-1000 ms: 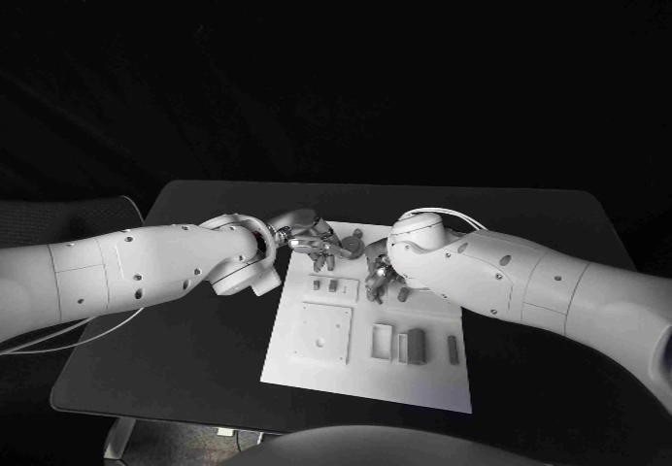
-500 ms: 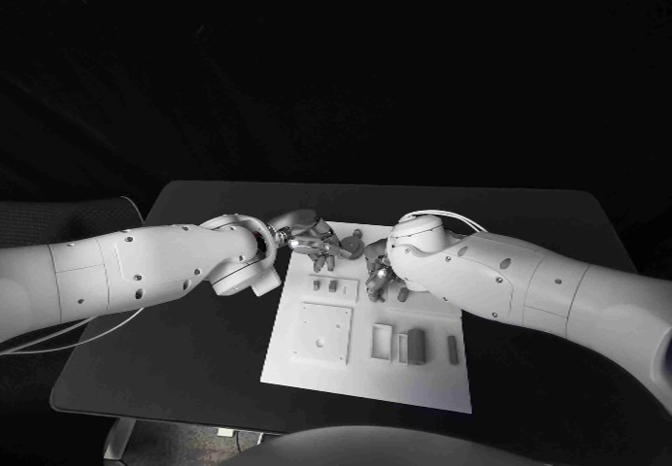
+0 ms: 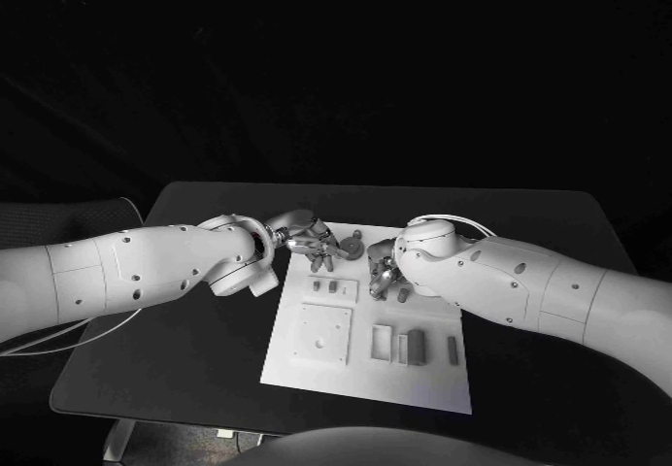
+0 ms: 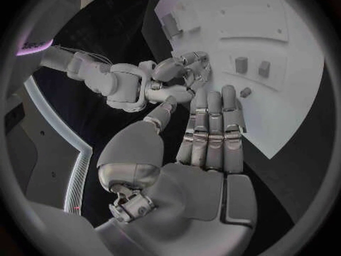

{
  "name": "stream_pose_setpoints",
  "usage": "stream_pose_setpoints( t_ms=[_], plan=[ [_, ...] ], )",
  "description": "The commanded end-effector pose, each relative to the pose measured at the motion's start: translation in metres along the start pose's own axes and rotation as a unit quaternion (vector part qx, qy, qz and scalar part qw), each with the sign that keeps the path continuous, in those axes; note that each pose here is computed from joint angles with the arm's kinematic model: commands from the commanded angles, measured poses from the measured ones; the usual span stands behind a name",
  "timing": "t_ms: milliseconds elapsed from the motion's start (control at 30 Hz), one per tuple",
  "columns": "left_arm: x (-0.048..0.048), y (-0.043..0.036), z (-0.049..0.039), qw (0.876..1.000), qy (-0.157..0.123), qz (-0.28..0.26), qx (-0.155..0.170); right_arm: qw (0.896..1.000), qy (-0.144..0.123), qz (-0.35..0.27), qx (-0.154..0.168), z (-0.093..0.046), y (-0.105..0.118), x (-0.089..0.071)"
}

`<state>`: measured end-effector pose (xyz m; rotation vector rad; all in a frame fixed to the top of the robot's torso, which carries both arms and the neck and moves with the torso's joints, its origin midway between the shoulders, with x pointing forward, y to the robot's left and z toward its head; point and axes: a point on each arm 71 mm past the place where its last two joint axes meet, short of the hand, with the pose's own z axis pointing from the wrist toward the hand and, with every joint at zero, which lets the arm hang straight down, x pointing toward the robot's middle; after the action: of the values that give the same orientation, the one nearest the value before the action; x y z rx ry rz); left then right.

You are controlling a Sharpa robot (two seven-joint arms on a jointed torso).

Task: Assemble the parts on the task board

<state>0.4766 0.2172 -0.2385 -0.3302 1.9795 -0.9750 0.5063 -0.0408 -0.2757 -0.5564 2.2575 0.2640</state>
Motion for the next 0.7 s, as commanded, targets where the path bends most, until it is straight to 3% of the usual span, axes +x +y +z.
stream_pose_setpoints(
  t_ms=[33, 400, 700],
  plan=[
    [-0.0015, 0.0016, -0.0005, 1.0, 0.002, -0.02, -0.004, 0.999, -0.032, 0.035, -0.023, -0.002, -0.005, 0.0],
    [-0.0081, 0.0118, -0.0037, 0.997, -0.003, -0.069, -0.028, 0.979, -0.13, 0.131, -0.092, -0.025, -0.022, -0.016],
    [-0.0147, 0.0229, -0.0067, 0.986, -0.017, -0.155, -0.06, 0.933, -0.239, 0.193, -0.188, -0.054, -0.048, -0.025]
  ],
)
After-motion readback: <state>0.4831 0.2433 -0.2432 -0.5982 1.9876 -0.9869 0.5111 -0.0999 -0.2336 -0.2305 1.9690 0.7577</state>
